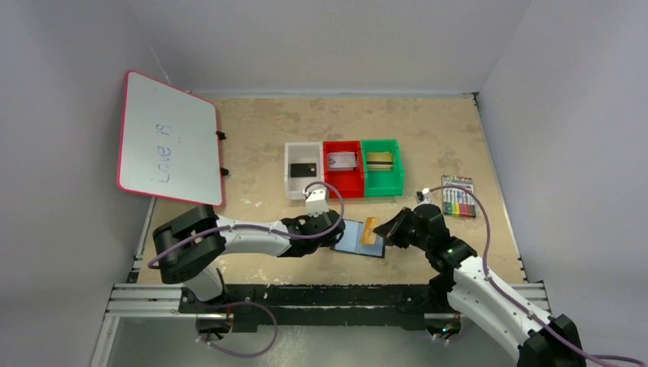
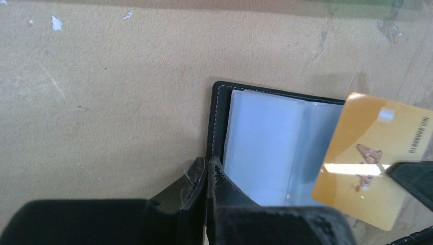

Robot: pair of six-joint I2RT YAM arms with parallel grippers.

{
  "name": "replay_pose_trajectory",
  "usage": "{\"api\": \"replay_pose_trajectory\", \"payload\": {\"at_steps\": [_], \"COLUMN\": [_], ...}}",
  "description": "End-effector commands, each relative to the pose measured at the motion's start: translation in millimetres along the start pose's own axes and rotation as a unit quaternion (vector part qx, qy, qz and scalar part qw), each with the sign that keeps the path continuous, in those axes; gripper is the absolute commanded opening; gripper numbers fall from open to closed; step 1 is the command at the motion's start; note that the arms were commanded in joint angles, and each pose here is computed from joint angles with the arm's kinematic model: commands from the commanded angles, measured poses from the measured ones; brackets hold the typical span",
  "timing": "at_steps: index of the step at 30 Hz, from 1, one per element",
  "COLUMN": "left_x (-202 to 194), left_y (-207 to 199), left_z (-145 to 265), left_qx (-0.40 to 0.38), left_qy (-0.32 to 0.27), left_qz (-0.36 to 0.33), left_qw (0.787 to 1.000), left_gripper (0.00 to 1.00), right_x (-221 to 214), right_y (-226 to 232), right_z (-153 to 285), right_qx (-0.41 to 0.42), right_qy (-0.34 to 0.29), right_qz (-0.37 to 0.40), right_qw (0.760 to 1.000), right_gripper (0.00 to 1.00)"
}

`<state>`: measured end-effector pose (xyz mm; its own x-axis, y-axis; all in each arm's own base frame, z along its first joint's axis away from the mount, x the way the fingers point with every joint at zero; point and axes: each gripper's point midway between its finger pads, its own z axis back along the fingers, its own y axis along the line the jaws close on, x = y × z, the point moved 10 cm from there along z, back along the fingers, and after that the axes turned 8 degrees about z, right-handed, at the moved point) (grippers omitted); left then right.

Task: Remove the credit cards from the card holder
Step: Remove the credit card from the card holder, then place the credit card in the storage box.

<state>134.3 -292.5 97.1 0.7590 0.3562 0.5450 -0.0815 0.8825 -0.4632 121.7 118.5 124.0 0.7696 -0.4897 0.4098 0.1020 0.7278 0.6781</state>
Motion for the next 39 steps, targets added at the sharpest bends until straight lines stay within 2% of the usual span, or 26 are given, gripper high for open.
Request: {"api": "replay_pose_trajectory", "payload": {"at_steps": [1,3,7,12,15,16,21,23,25,26,28,31,35,37,39], "left_x": [11.7,13.9,21.8,30.9,35.8,37.1,46.0,49.2,52.2,53.8,57.6,62.4,67.4,69.1,70.2], "left_y": [-1.0,-0.5,-1.1,1.9,6.2,9.3,24.7,33.6,41.7,44.9,49.9,57.9,66.0,67.8,69.5], "left_z": [10.8,14.4,27.4,40.7,48.2,50.0,65.0,71.7,78.2,81.4,87.6,95.6,103.4,106.6,108.9], "left_qx": [-0.002,-0.006,-0.035,-0.038,-0.034,-0.027,-0.008,0.001,0.008,0.010,0.016,0.032,0.041,0.041,0.043], "left_qy": [-0.026,-0.029,-0.042,-0.058,-0.068,-0.072,-0.100,-0.112,-0.122,-0.127,-0.136,-0.150,-0.164,-0.167,-0.169], "left_qz": [0.016,0.019,0.030,0.030,0.027,0.028,0.035,0.038,0.041,0.042,0.042,0.038,0.040,0.039,0.037], "left_qw": [1.000,0.999,0.998,0.997,0.997,0.997,0.994,0.993,0.992,0.991,0.990,0.987,0.985,0.984,0.984], "left_gripper": [0.00,0.00,0.16,0.28,0.32,0.37,0.57,0.62,0.65,0.66,0.67,0.67,0.67,0.68,0.68], "right_x": [26.1,35.9,60.1,94.6,112.2,118.9,145.7,155.6,162.0,164.6,171.8,177.8,189.5,193.0,195.9], "right_y": [25.8,35.9,53.0,74.6,81.1,84.4,94.1,91.9,87.6,85.4,83.0,80.9,77.9,74.6,70.4], "right_z": [20.2,30.7,51.1,74.8,77.4,78.5,68.2,58.4,43.7,35.3,20.3,1.2,-15.2,-26.1,-35.7], "right_qx": [0.028,0.045,0.059,0.072,0.055,0.043,-0.033,-0.076,-0.107,-0.121,-0.148,-0.146,-0.134,-0.120,-0.104], "right_qy": [-0.069,-0.102,-0.191,-0.327,-0.381,-0.392,-0.391,-0.391,-0.375,-0.363,-0.333,-0.288,-0.256,-0.216,-0.190], "right_qz": [0.055,0.083,0.168,0.298,0.409,0.436,0.541,0.586,0.654,0.678,0.711,0.764,0.791,0.816,0.826], "right_qw": [0.996,0.990,0.965,0.894,0.827,0.809,0.744,0.706,0.649,0.628,0.601,0.558,0.539,0.523,0.520], "right_gripper": [0.00,0.00,0.00,0.00,0.00,0.00,0.00,0.00,0.00,0.00,0.00,0.00,0.00,0.00,0.00]}}
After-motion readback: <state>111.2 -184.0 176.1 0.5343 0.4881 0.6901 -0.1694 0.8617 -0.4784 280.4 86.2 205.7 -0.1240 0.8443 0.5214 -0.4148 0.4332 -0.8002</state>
